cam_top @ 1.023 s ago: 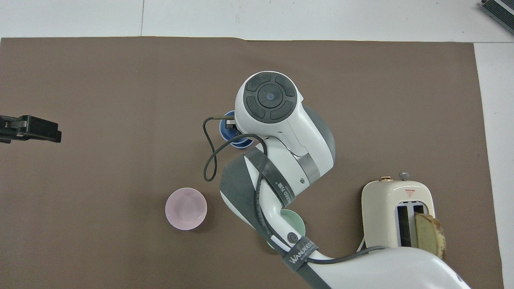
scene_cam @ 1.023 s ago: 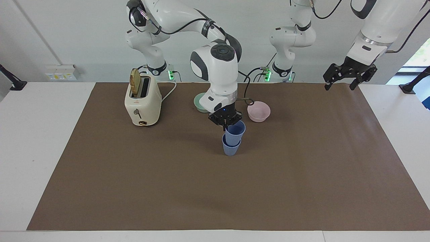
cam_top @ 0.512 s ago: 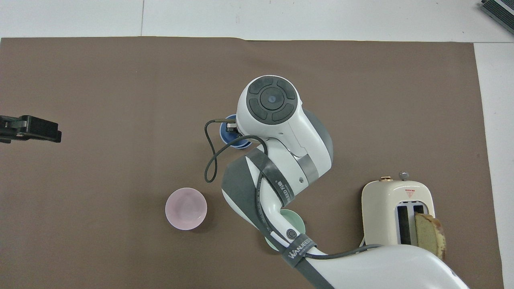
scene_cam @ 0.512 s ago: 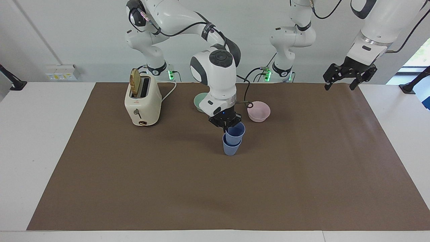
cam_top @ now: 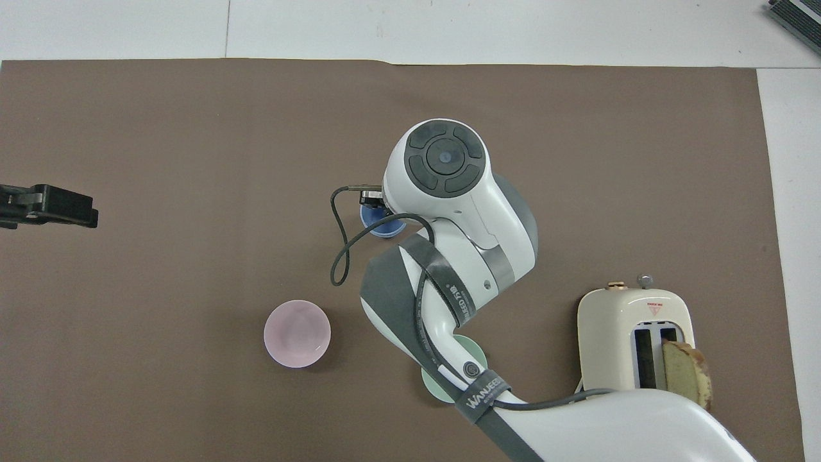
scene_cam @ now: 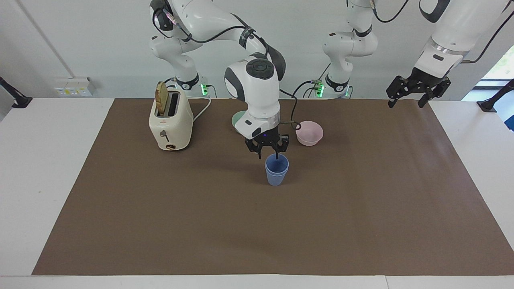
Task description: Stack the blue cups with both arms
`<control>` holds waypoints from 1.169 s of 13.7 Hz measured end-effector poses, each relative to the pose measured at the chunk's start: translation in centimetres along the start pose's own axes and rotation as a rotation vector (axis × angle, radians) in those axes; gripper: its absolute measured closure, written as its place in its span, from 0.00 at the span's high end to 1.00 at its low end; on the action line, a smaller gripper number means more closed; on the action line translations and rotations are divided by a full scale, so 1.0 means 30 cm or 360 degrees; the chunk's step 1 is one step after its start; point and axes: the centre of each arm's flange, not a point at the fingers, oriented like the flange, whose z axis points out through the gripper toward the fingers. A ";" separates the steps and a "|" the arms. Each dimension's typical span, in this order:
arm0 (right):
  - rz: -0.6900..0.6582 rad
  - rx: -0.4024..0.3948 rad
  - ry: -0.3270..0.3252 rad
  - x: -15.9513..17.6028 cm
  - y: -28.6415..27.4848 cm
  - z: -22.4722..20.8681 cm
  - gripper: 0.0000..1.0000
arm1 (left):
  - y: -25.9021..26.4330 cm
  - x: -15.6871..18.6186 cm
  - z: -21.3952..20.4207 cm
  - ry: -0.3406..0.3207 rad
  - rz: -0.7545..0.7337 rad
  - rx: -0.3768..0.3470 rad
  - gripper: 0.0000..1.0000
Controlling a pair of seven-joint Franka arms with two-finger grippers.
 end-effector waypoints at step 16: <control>0.0091 -0.0205 -0.0121 -0.006 1.014 -0.845 1.00 | 0.000 0.000 0.000 0.0000 0.0000 0.0000 1.00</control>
